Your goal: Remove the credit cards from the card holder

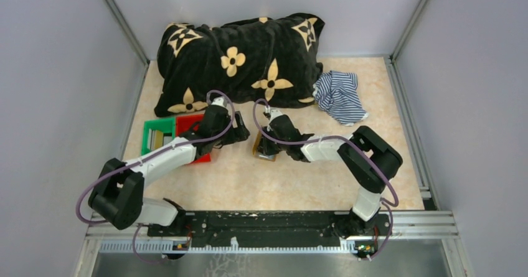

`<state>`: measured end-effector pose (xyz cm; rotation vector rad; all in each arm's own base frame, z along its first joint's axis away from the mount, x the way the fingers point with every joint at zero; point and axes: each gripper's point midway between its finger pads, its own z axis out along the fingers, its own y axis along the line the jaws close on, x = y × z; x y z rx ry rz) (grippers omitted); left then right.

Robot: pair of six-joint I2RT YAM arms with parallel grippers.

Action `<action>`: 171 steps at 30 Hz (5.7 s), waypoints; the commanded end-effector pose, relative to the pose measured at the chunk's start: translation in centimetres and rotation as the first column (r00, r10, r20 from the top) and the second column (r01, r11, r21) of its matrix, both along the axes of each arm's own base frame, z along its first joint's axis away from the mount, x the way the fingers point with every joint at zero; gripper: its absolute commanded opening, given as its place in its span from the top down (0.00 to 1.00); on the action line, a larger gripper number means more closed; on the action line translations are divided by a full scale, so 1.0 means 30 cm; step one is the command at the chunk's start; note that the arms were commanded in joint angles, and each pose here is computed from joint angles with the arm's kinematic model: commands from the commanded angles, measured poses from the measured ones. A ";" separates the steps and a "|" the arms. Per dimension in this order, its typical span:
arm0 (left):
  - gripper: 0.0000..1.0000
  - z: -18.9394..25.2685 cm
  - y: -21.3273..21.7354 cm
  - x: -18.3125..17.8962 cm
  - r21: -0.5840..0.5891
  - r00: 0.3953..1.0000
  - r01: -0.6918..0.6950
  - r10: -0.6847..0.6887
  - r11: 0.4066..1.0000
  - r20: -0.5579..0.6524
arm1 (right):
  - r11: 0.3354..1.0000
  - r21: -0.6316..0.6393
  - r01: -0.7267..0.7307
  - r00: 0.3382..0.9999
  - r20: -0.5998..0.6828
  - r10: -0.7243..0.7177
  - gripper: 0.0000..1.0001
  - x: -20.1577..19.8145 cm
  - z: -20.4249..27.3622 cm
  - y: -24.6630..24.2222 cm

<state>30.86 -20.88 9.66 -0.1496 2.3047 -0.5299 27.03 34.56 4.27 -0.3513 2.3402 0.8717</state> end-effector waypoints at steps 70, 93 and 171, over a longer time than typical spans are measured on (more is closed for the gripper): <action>1.00 -0.063 0.129 0.204 0.293 0.979 -0.181 0.201 0.939 -0.040 | 0.994 -0.042 0.103 0.994 -0.040 -0.105 1.00 0.101 -0.127 -0.136; 0.24 0.033 -0.052 0.290 0.271 0.995 -0.096 0.082 0.958 0.061 | 0.993 -0.041 0.110 0.992 -0.063 -0.113 1.00 0.098 -0.167 -0.155; 0.69 -0.034 -0.317 -0.122 0.189 0.943 0.271 -0.300 0.944 0.144 | 0.996 -0.009 0.086 0.994 -0.074 -0.086 1.00 0.078 -0.129 -0.146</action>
